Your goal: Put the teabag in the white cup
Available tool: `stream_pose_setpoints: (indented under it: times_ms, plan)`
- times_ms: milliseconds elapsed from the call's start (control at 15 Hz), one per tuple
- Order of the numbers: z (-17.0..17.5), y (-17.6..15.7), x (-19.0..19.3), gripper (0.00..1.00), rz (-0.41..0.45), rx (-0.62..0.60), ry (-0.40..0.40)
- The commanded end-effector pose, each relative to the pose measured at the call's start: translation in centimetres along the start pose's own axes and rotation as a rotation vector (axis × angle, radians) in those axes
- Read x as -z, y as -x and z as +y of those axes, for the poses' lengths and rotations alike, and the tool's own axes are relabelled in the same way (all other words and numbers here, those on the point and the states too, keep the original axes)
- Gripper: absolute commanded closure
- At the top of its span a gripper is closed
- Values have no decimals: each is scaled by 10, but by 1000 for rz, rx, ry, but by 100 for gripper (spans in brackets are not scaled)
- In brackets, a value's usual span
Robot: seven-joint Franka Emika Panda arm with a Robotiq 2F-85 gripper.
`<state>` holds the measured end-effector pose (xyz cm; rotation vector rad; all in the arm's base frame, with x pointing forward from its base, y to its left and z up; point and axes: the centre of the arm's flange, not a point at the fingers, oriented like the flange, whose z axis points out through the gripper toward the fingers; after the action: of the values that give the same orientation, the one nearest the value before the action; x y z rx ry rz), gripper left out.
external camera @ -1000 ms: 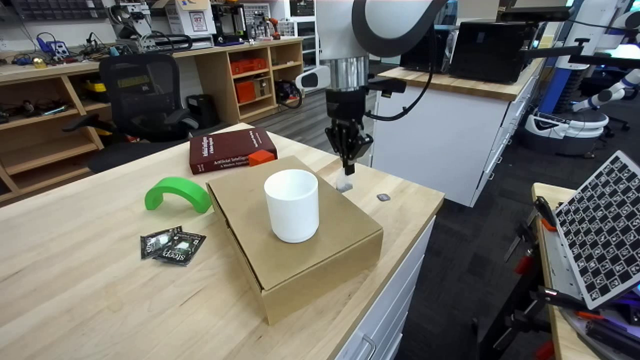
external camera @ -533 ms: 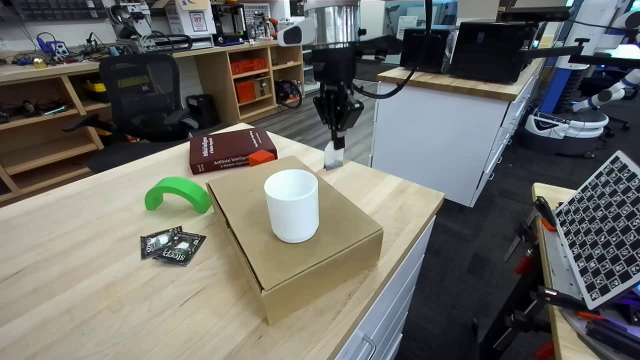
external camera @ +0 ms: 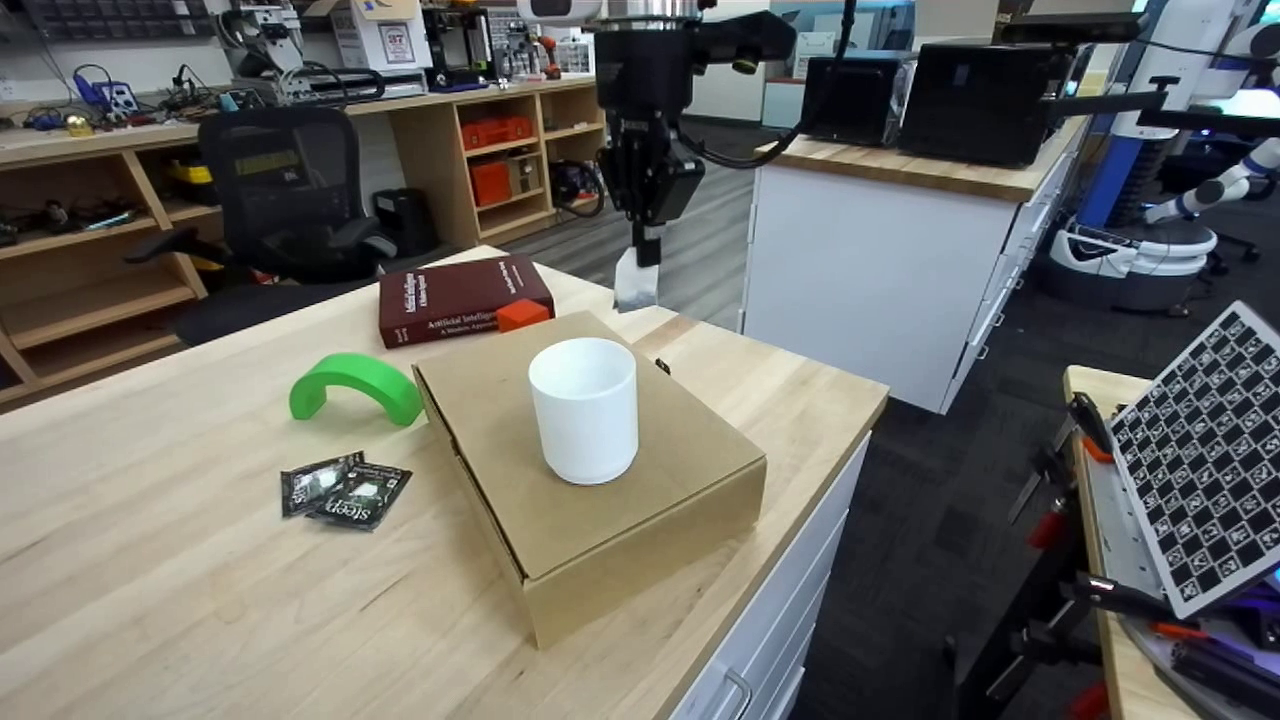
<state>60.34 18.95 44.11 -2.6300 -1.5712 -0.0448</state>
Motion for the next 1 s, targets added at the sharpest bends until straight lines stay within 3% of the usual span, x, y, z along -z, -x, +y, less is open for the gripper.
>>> stream_pose_setpoints:
  times_ms: [0, 933]
  plan:
    - [-8, -6, 11, 99, 2, -4, -1]
    - [-41, -33, 23, 99, 59, 55, -25]
